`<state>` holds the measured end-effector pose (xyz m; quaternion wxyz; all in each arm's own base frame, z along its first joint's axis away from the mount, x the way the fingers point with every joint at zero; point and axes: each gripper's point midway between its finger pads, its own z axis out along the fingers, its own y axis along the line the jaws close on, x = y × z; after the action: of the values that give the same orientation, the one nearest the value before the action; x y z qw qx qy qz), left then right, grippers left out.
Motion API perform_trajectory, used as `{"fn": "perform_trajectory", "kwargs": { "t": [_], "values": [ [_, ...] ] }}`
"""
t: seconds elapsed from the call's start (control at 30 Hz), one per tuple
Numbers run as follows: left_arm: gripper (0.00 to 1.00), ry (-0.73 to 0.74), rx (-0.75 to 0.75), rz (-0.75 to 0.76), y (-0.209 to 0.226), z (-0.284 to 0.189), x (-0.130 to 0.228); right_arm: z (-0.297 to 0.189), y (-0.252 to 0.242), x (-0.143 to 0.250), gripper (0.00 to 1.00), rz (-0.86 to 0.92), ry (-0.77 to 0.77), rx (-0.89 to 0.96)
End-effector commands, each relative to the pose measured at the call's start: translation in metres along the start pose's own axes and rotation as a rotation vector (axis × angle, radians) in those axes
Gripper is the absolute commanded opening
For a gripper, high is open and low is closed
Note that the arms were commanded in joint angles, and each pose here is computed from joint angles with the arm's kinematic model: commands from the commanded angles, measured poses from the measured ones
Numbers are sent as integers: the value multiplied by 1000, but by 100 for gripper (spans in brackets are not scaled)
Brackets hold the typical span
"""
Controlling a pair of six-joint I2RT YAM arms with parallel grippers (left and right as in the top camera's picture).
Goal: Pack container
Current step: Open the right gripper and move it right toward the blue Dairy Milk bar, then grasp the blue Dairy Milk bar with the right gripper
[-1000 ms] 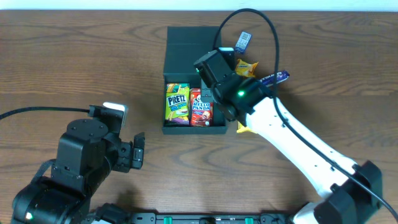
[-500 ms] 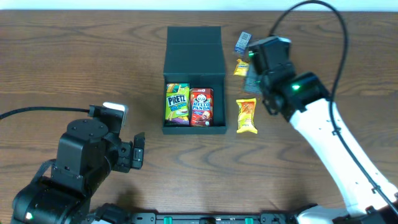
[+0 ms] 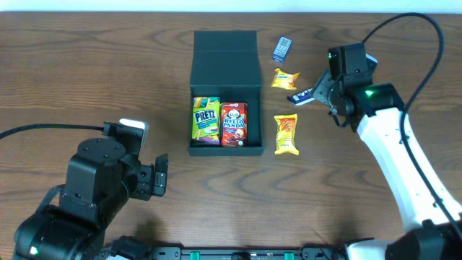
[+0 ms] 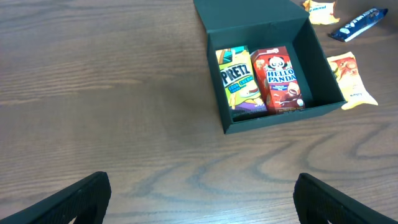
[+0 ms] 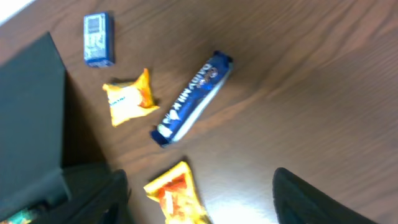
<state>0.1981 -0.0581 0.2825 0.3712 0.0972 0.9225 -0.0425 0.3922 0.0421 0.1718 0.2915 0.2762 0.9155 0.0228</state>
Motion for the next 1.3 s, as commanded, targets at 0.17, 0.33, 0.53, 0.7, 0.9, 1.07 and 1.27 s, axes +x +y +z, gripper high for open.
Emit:
{"fn": "perform_trajectory", "kwargs": {
  "t": [0.17, 0.33, 0.53, 0.7, 0.9, 1.07, 1.27],
  "values": [
    [95, 4, -11, -5, 2, 1, 1, 61, 12, 26, 83, 141, 118, 8],
    [95, 4, -11, -5, 2, 1, 1, 96, 6, 36, 82, 173, 160, 58],
    [95, 4, -11, -5, 2, 1, 1, 136, 5, 32, 76, 232, 267, 61],
    [95, 4, -11, -5, 2, 1, 1, 148, 15, 14, 75, 227, 280, 81],
    [95, 4, -11, -5, 2, 1, 1, 160, 26, 3, 72, 225, 295, 97],
    [95, 4, -11, -5, 2, 1, 1, 171, 25, 5, 70, 225, 318, 129],
    [95, 4, -11, -5, 2, 1, 1, 182, 16, 19, 68, 234, 367, 162]
  ]
}}
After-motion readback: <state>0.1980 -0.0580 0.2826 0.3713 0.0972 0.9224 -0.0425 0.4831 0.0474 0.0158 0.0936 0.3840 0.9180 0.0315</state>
